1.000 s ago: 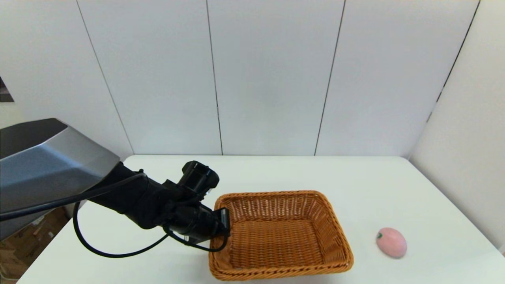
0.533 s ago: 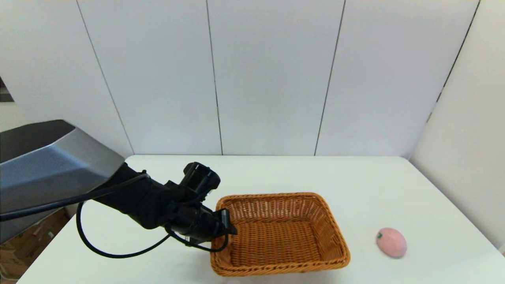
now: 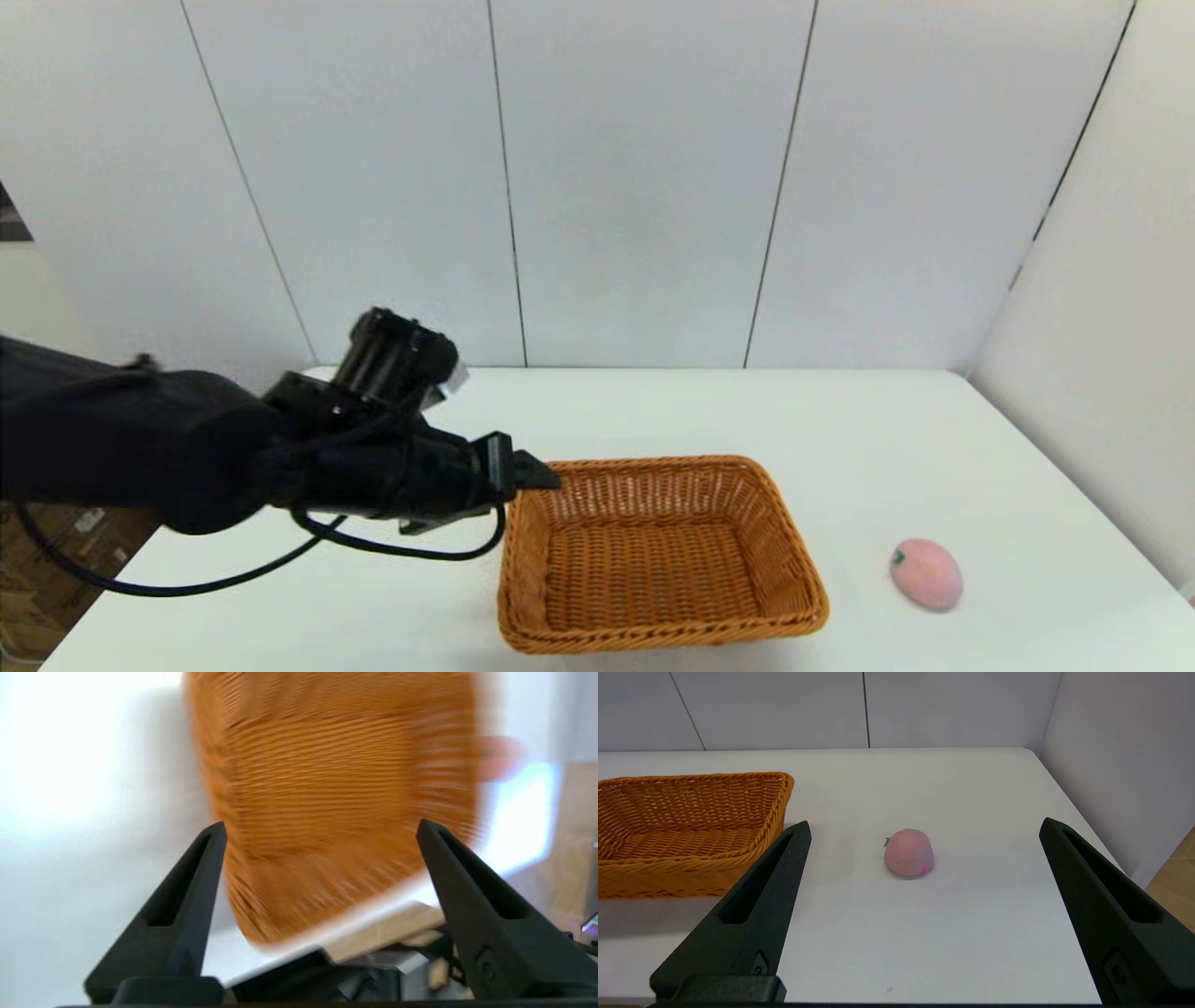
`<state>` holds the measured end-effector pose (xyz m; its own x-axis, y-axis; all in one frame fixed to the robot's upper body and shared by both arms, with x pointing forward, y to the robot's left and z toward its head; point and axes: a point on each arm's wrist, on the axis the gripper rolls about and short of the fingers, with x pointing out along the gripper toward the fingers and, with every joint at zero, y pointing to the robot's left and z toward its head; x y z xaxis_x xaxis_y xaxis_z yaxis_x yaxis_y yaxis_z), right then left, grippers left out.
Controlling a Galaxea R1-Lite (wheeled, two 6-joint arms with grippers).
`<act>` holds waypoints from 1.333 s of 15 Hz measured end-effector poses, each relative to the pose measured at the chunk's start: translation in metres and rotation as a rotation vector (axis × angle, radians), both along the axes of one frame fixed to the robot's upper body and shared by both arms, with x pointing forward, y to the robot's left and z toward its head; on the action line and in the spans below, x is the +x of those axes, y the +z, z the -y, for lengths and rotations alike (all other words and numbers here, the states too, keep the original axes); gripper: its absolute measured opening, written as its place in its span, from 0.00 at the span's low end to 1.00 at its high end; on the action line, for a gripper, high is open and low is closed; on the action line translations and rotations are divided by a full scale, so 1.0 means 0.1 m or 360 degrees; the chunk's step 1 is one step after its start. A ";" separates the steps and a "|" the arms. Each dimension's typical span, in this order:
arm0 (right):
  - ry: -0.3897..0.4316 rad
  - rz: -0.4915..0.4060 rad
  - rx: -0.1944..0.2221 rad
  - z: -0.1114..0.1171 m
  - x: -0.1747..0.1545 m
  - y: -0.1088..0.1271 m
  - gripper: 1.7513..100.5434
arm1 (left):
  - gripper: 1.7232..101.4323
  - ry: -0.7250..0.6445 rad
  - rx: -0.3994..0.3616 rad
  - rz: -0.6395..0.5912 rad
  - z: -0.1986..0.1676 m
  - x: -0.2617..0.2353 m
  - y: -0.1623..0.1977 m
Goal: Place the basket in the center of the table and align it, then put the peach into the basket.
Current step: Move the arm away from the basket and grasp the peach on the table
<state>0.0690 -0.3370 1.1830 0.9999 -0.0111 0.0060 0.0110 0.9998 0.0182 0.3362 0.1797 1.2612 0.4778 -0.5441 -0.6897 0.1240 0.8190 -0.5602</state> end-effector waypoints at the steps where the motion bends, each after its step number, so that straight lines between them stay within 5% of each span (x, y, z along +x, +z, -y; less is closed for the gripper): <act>1: 0.0000 -0.0001 0.0000 0.00 0.00 0.00 0.96 | 0.84 -0.0015 -0.0035 0.0122 -0.10 -0.16 0.26; 5: 0.0001 -0.0001 -0.0004 0.00 0.00 0.00 0.96 | 0.89 0.0063 -0.0138 0.0705 -0.66 -1.04 1.08; 8: 0.0000 -0.0001 -0.0003 0.00 0.00 0.00 0.96 | 0.91 0.0292 0.0087 0.1108 -1.17 -1.66 1.17; 11: -0.0001 -0.0001 0.0003 0.00 0.00 0.00 0.96 | 0.93 0.0521 0.0441 0.1333 -1.47 -2.13 0.89; 14: 0.0001 0.0000 0.0002 0.00 0.00 0.00 0.96 | 0.94 0.0688 0.0665 0.1377 -1.57 -2.45 0.42; 20: -0.0002 -0.0024 -0.0007 0.00 0.00 -0.01 0.96 | 0.95 0.0846 0.0800 0.1393 -1.57 -2.72 -0.51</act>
